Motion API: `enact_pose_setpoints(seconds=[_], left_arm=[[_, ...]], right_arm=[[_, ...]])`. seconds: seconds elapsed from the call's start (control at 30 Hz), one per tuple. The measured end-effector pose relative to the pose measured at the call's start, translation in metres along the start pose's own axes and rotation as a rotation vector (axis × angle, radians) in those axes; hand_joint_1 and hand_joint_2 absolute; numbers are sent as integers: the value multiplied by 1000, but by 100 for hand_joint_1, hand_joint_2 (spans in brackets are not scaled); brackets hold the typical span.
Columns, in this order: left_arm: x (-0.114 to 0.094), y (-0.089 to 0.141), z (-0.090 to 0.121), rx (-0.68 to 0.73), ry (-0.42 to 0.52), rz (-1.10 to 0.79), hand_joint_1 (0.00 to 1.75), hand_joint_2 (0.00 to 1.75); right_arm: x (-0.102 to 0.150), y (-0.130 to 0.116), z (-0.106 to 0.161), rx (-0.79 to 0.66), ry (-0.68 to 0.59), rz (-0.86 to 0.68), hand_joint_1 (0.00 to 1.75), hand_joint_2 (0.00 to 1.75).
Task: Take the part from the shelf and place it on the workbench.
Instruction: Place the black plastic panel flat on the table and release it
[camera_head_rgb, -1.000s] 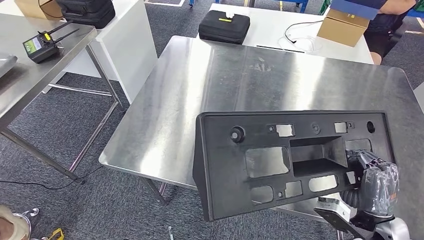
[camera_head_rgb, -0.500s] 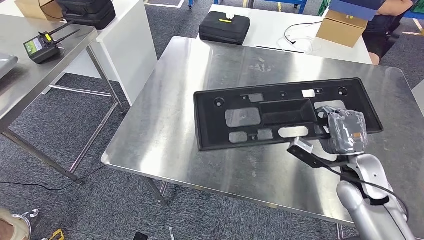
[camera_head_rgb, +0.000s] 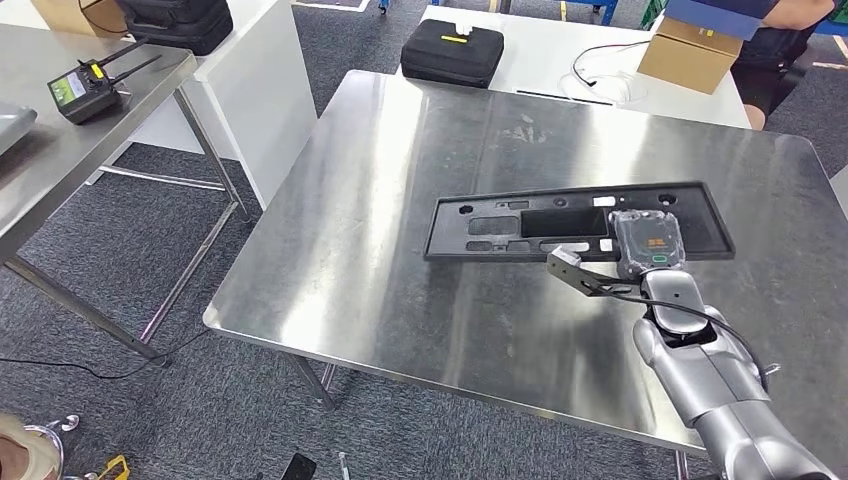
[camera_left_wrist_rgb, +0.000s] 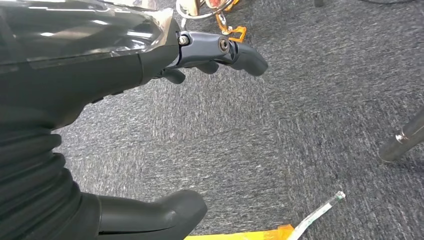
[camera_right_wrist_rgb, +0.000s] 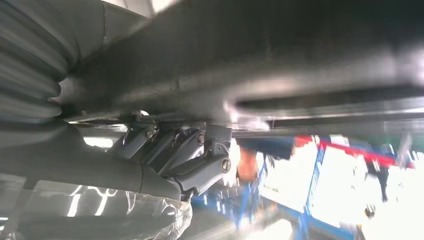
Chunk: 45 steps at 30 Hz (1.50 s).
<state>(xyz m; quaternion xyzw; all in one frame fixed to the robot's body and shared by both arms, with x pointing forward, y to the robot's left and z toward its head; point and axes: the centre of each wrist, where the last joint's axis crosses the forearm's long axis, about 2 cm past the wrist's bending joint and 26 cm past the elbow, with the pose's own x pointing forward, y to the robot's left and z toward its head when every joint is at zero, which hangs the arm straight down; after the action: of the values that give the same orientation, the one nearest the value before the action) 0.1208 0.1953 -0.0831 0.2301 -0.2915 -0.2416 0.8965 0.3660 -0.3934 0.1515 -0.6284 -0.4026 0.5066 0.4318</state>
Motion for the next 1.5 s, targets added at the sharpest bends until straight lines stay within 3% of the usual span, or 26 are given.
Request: enact_pose_setpoints(seconds=[0.43, 0.57, 0.7, 0.83, 1.27, 1.4, 1.5], left_arm=[[0, -1, 0, -13, 15, 61, 0, 175], [-1, 1, -1, 0, -13, 92, 0, 175], [1, 6, -4, 11, -23, 105, 0, 175], [4, 7, -6, 10, -31, 97, 0, 0], [10, 3, -3, 1, -61, 53, 0, 0], [9, 3, -3, -6, -66, 71, 0, 0], [6, 3, -3, -3, -71, 87, 0, 0]], right_arm=[[-16, 53, 32, 160, 30, 66, 166, 175], [-35, 67, 48, 192, 53, 77, 0, 0], [-54, 71, 57, 195, 85, 80, 0, 0], [-65, 71, 60, 192, 108, 83, 0, 0], [-82, 69, 81, 215, 103, -11, 0, 0], [-87, 53, 78, 200, 66, -230, 0, 0], [-104, 19, 66, 90, 29, -406, 0, 0]])
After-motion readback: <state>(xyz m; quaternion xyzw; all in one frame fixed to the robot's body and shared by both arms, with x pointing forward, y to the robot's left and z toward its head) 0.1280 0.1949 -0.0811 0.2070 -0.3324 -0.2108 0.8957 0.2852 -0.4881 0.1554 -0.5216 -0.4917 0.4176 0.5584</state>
